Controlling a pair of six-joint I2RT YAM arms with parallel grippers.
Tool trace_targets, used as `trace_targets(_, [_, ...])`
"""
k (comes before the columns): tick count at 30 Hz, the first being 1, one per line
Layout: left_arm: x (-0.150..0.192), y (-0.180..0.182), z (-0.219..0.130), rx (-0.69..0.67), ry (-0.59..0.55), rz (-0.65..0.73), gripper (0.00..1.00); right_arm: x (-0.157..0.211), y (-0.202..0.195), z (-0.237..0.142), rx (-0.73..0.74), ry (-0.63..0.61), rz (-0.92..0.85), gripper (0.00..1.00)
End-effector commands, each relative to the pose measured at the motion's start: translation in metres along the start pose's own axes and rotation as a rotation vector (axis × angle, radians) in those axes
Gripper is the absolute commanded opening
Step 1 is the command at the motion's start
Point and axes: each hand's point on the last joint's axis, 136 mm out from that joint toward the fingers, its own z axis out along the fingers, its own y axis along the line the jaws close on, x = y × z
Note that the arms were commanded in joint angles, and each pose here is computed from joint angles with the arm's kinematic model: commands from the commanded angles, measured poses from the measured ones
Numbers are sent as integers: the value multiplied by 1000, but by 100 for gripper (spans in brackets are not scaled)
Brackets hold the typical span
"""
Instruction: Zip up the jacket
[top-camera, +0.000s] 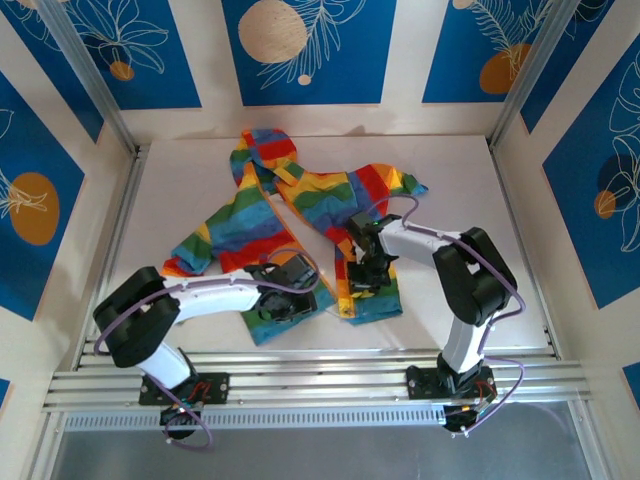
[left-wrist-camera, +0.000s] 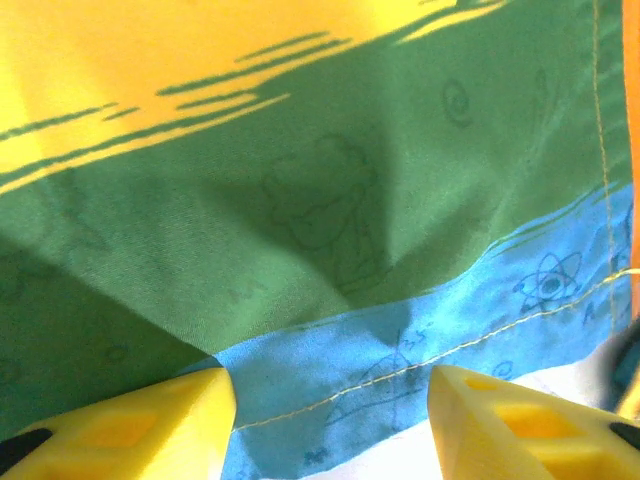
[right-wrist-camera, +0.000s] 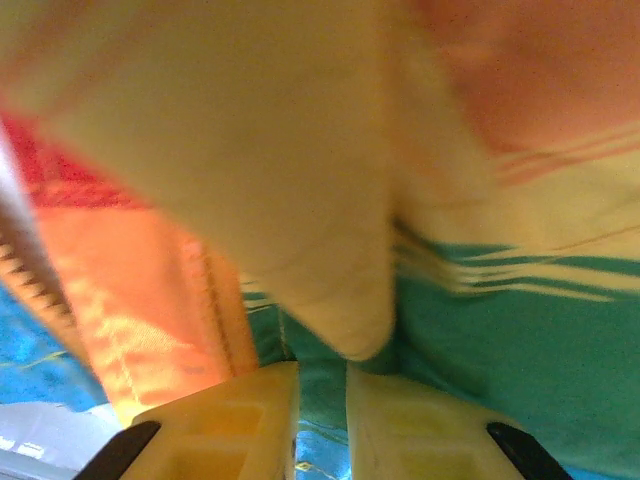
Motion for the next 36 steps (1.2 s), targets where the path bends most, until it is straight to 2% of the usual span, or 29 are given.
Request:
trace_targets(1, [7, 56, -8, -175, -11, -25, 54, 4, -13, 8, 19, 41, 3, 20])
trace_targets(4, [9, 74, -14, -178, -18, -36, 54, 3, -18, 10, 26, 43, 2, 19])
trace_targets(10, [-2, 83, -32, -191, -36, 0, 54, 0, -11, 6, 32, 30, -23, 19])
trace_targets(16, [-11, 67, -45, -166, -38, 63, 54, 0, 22, -33, 4, -88, -94, 21])
trace_targets(22, [-15, 38, -53, -45, -47, 78, 51, 8, 55, -61, -7, -143, -143, 22])
trace_targets(25, [-16, 24, -53, 33, -54, 78, 49, 15, 81, -52, -67, -115, -169, 20])
trace_targets(30, [-7, 13, -36, 117, -2, 48, 45, 30, 115, -18, -193, -12, -131, 18])
trace_targets(36, [3, 21, -22, 121, 38, 31, 43, 36, 124, 7, -185, 21, -104, 19])
